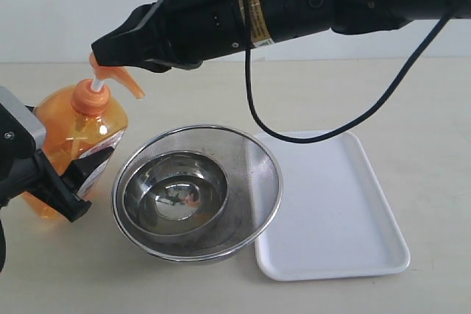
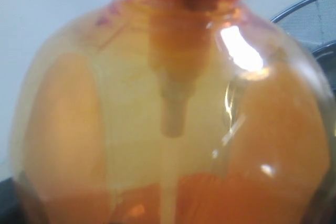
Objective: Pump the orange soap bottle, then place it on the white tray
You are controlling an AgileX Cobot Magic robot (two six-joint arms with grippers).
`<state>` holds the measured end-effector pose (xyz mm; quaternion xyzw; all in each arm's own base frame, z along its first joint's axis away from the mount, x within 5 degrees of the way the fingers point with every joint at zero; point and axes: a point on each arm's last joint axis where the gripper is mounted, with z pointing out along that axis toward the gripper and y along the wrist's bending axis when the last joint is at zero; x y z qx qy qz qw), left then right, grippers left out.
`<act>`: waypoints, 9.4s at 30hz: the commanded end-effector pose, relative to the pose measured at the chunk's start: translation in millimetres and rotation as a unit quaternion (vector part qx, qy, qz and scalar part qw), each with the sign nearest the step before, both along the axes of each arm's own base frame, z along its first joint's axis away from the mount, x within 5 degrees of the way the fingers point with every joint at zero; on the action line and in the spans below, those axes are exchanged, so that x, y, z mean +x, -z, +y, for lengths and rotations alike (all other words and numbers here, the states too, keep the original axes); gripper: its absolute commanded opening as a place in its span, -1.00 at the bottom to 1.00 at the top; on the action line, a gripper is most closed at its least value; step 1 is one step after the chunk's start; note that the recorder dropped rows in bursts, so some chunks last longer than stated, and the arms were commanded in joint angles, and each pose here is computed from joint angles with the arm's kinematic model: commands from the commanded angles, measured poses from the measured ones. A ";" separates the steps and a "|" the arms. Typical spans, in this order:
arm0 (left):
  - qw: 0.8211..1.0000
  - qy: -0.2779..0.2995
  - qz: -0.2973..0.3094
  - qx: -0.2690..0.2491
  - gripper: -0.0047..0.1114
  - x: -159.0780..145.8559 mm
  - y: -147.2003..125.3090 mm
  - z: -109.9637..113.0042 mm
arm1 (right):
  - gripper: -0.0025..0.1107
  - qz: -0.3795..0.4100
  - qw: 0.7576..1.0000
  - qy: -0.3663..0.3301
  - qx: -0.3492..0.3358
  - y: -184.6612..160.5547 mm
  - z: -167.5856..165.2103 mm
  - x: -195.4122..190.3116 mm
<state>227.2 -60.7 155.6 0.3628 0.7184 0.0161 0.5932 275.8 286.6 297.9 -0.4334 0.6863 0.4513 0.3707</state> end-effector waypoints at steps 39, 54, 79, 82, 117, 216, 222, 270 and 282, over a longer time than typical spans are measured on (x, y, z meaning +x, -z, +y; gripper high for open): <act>0.999 0.010 -0.026 -0.025 -0.84 2.2 -6.8 -3.7 | -0.91 -0.034 0.996 -0.080 0.007 -30.7 1.5 -41.7; 0.999 0.012 -0.021 -0.021 -0.84 1.8 -5.9 -3.9 | -0.89 -0.108 0.985 0.131 -0.017 -38.9 -22.7 3.3; 0.999 0.010 -0.024 -0.024 -0.84 2.1 -6.6 -3.8 | -0.60 -0.037 0.998 0.037 -0.027 -5.5 -16.7 7.8; 0.999 0.010 -0.024 -0.023 -0.84 2.1 -6.4 -3.8 | -0.60 -0.040 0.997 0.053 -0.027 -7.0 -25.6 15.4; 0.999 0.011 -0.023 -0.022 -0.84 2.0 -6.2 -3.8 | -0.87 -0.040 0.999 0.011 -0.027 1.4 -37.3 22.2; 0.999 0.013 -0.027 -0.025 -0.84 2.0 -7.1 -4.2 | -0.96 -0.082 0.996 0.027 -0.029 -13.8 -15.0 -1.3; 0.999 0.013 -0.027 -0.025 -0.84 2.0 -7.1 -4.2 | -0.96 -0.069 0.997 0.018 -0.025 -14.0 -14.4 -3.5; 0.999 0.012 -0.025 -0.024 -0.84 2.0 -6.8 -4.1 | -0.96 -0.037 0.998 -0.002 -0.041 9.8 9.3 -8.6; 0.999 0.012 -0.025 -0.024 -0.84 2.0 -6.8 -4.1 | -0.96 -0.030 0.999 -0.008 -0.039 9.6 9.6 -9.9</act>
